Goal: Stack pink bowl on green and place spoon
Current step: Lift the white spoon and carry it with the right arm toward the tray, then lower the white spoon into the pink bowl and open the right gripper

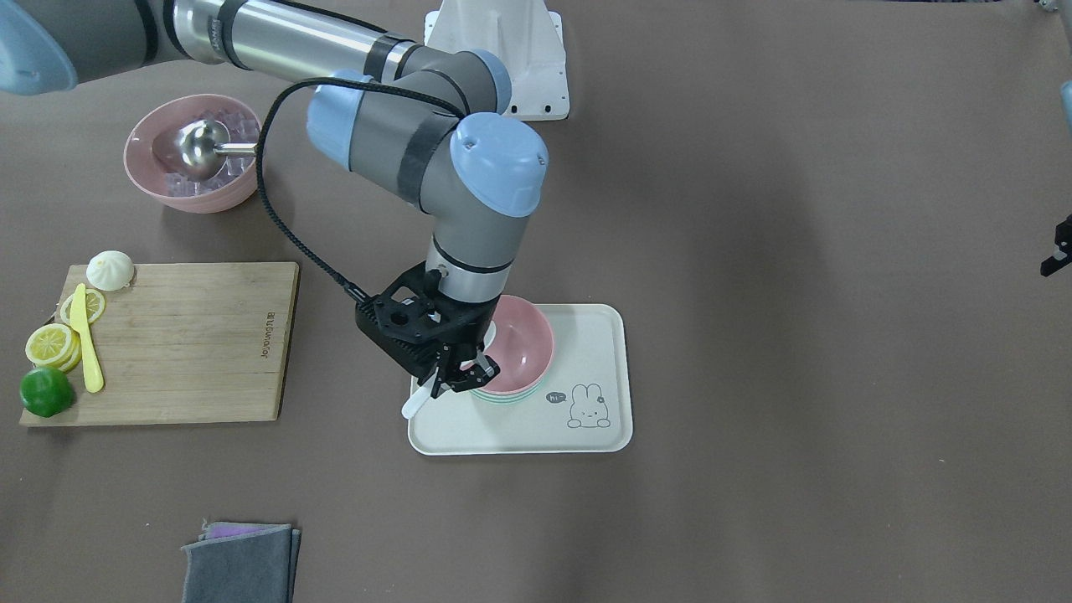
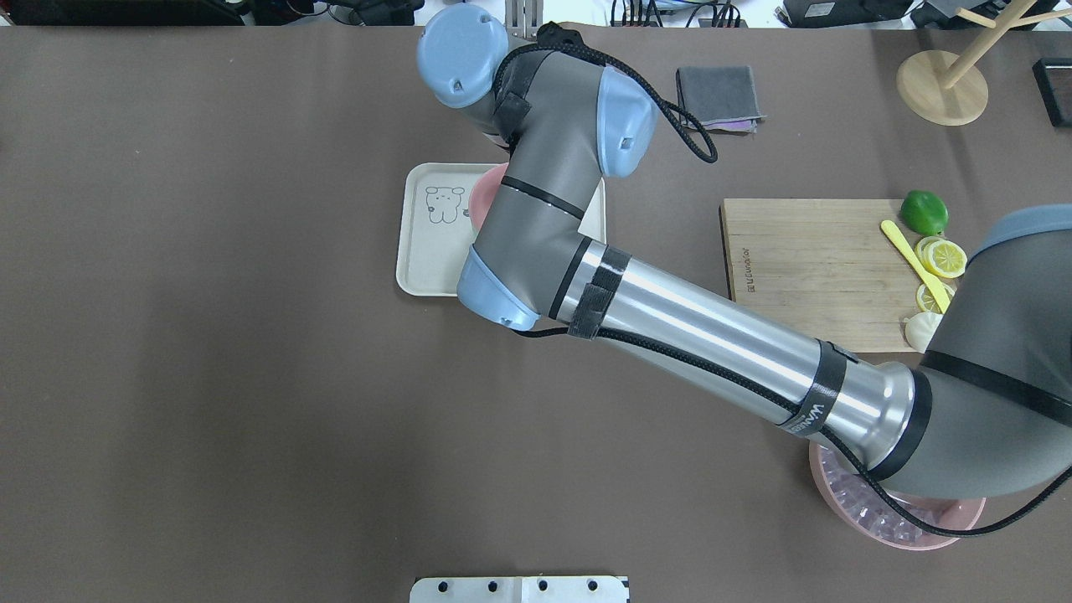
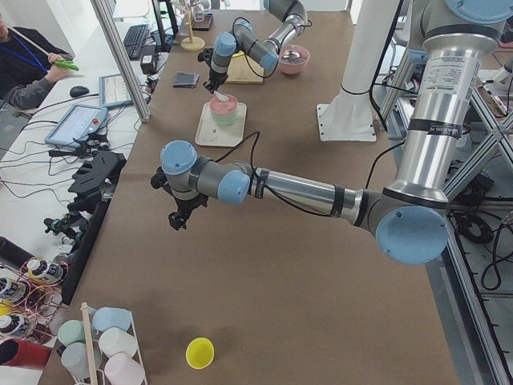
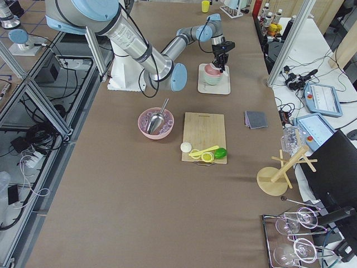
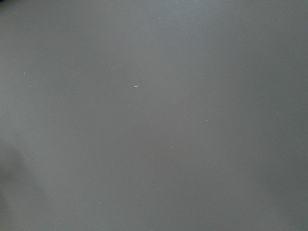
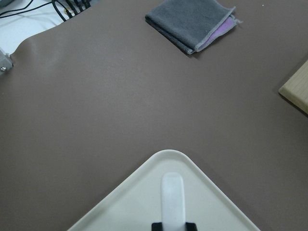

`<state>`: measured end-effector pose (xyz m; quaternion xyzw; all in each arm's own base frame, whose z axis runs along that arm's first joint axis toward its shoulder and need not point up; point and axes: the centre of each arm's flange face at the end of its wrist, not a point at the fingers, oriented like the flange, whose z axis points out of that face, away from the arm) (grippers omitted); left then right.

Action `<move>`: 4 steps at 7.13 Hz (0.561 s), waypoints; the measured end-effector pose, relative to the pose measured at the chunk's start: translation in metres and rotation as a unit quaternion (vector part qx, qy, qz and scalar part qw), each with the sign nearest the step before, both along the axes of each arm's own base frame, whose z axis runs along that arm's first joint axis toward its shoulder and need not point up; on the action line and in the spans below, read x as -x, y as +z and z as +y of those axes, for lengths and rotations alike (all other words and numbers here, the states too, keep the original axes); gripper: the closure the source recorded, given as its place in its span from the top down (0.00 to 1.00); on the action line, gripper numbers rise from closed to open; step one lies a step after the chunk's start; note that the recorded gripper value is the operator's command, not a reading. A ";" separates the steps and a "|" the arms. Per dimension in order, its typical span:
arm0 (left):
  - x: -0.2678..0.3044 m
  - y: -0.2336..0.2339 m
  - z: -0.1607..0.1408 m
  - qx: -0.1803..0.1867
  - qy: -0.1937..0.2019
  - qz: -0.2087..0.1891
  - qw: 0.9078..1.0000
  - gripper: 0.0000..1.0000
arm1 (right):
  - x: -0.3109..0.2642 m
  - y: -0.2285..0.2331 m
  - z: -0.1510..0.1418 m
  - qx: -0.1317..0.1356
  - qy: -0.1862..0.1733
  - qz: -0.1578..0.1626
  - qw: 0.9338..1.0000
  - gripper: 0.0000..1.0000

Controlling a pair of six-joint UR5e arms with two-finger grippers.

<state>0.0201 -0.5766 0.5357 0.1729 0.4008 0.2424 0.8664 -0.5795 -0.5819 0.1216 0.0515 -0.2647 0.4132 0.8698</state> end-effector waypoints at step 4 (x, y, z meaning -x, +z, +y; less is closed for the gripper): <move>0.000 0.001 0.000 0.001 0.000 0.000 1.000 0.98 | 0.024 0.002 0.022 -0.003 -0.003 0.004 1.000 0.00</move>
